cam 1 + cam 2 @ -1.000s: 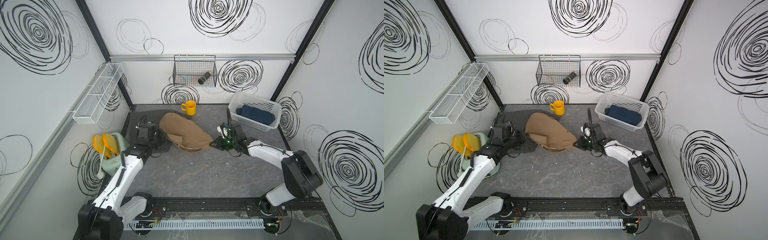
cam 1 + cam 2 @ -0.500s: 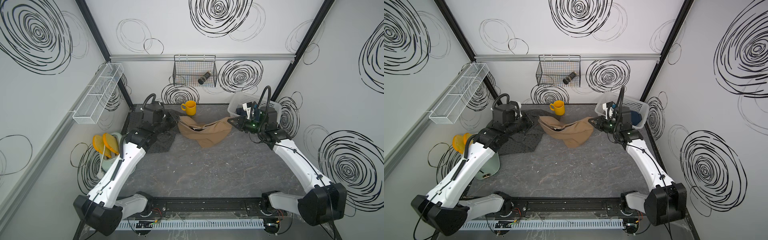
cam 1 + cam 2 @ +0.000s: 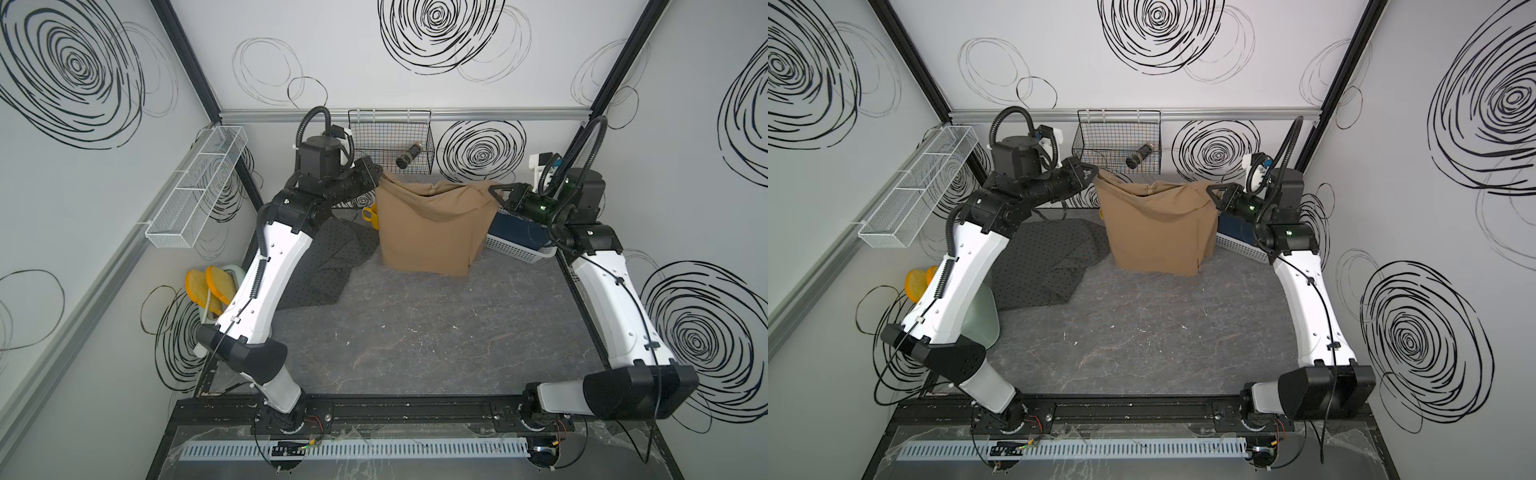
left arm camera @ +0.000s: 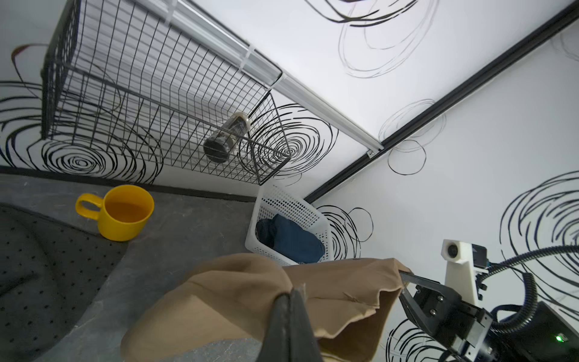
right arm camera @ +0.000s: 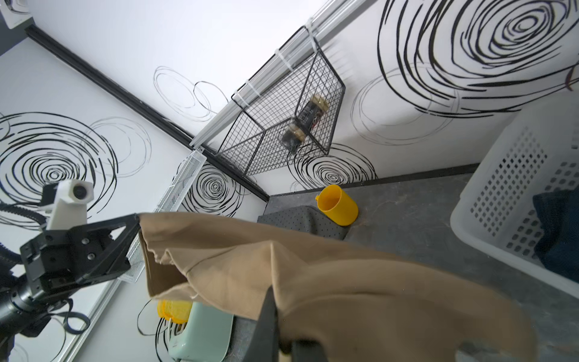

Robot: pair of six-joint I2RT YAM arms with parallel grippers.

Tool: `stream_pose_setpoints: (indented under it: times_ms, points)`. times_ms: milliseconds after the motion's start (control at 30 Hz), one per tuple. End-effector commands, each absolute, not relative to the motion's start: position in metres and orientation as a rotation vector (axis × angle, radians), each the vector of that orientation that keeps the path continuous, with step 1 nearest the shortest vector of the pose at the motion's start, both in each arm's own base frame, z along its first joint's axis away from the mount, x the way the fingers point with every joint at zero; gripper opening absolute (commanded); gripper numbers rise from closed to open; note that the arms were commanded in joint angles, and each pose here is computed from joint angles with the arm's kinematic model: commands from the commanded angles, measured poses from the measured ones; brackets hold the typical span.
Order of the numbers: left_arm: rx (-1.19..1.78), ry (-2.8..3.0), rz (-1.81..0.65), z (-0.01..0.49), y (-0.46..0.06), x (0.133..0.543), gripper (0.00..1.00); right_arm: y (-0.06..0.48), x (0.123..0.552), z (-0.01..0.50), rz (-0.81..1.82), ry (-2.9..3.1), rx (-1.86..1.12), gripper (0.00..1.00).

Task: Roll up the skirts
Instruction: Flatten out the skirt at the center of the board.

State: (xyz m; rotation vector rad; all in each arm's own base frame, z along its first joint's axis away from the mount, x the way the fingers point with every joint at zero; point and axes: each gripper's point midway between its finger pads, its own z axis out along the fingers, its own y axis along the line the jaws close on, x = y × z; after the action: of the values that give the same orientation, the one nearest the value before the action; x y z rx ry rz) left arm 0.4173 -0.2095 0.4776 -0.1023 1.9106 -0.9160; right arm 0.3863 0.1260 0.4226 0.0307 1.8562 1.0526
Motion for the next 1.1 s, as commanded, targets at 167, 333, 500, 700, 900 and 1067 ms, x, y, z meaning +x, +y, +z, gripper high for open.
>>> stream_pose_setpoints:
  times_ms: [167,333,500,700,900,1067]
  points:
    - [-0.005,2.092,-0.662,0.326,-0.198,0.33,0.15,0.139,0.28,0.27,1.104,2.024,0.028,0.0]
    - [-0.103,2.292,-0.645,0.21,-0.167,0.254,0.78,0.136,0.198,0.133,1.138,2.339,0.298,0.17]
    - [-0.251,2.323,-0.676,0.181,-0.151,0.235,0.96,0.118,0.172,0.094,1.076,2.396,0.539,0.78]
    - [-0.205,2.507,-0.55,0.145,-0.172,0.258,0.92,0.07,0.188,0.115,0.666,2.401,0.648,0.9]
    - [-0.376,2.648,-0.447,0.088,-0.168,0.252,0.94,0.038,0.205,0.158,0.423,2.298,0.624,0.82]
    - [-0.434,2.655,-0.791,0.065,-0.202,0.237,0.91,0.103,0.228,0.136,0.722,2.449,0.347,0.62]
